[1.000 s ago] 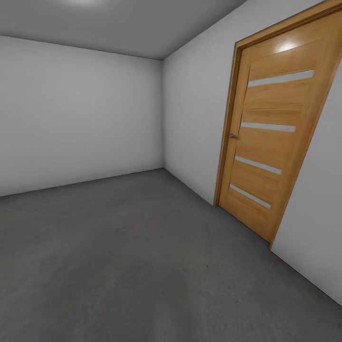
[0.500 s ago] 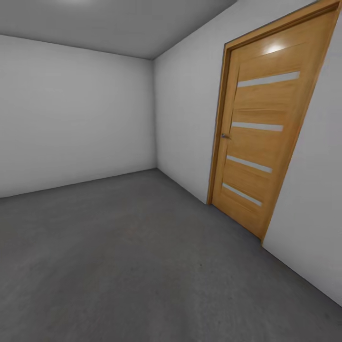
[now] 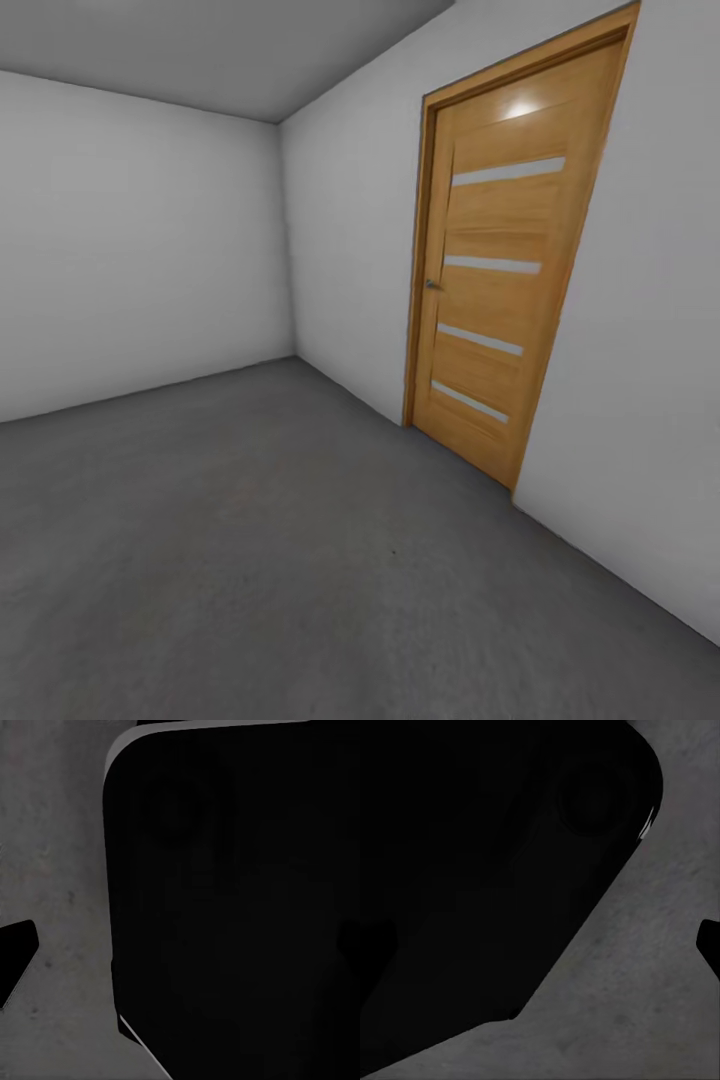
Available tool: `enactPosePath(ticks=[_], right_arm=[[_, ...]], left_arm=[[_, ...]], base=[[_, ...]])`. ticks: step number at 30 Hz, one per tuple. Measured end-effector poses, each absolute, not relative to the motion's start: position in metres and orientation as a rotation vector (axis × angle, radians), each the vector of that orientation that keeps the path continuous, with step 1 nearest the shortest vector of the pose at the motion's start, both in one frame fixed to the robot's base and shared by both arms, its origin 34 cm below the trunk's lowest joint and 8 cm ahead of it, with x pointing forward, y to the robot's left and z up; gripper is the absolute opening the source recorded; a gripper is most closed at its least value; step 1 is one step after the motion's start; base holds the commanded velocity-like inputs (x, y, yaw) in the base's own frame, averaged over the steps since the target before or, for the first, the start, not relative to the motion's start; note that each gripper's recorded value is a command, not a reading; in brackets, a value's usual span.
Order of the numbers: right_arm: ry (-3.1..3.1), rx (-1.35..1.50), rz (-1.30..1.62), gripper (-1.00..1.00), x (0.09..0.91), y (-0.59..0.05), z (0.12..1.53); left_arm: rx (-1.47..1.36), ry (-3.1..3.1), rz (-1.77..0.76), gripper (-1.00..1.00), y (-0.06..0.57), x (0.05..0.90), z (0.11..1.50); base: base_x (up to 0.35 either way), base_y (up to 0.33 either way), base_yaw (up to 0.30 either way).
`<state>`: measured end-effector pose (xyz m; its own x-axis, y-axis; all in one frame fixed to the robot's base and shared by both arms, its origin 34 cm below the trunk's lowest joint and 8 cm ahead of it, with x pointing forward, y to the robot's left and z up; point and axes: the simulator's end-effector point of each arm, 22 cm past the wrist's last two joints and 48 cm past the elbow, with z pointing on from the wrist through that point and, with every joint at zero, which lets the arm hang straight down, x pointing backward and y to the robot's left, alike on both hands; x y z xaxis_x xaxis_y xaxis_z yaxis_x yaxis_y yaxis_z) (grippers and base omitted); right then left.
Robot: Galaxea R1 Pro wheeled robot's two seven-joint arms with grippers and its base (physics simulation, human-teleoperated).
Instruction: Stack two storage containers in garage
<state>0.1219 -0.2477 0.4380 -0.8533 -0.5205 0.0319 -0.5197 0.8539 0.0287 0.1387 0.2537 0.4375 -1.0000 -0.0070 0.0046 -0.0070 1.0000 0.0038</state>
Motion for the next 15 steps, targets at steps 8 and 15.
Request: enactPosePath(ticks=[8,15], right_arm=[[-2.988,0.839,-0.029,1.00,0.1219,-0.2477,0.4380],[-2.988,0.840,-0.029,1.00,0.1219,-0.2477,0.4381]], left_arm=[[0.011,-3.137,-0.006,1.00,0.2537,0.1386,0.4376],[0.011,-3.137,-0.007,1.00,0.2538,0.1384,0.4376]], base=[[0.072,0.000,-0.248],[0.296,0.000,-0.244]])
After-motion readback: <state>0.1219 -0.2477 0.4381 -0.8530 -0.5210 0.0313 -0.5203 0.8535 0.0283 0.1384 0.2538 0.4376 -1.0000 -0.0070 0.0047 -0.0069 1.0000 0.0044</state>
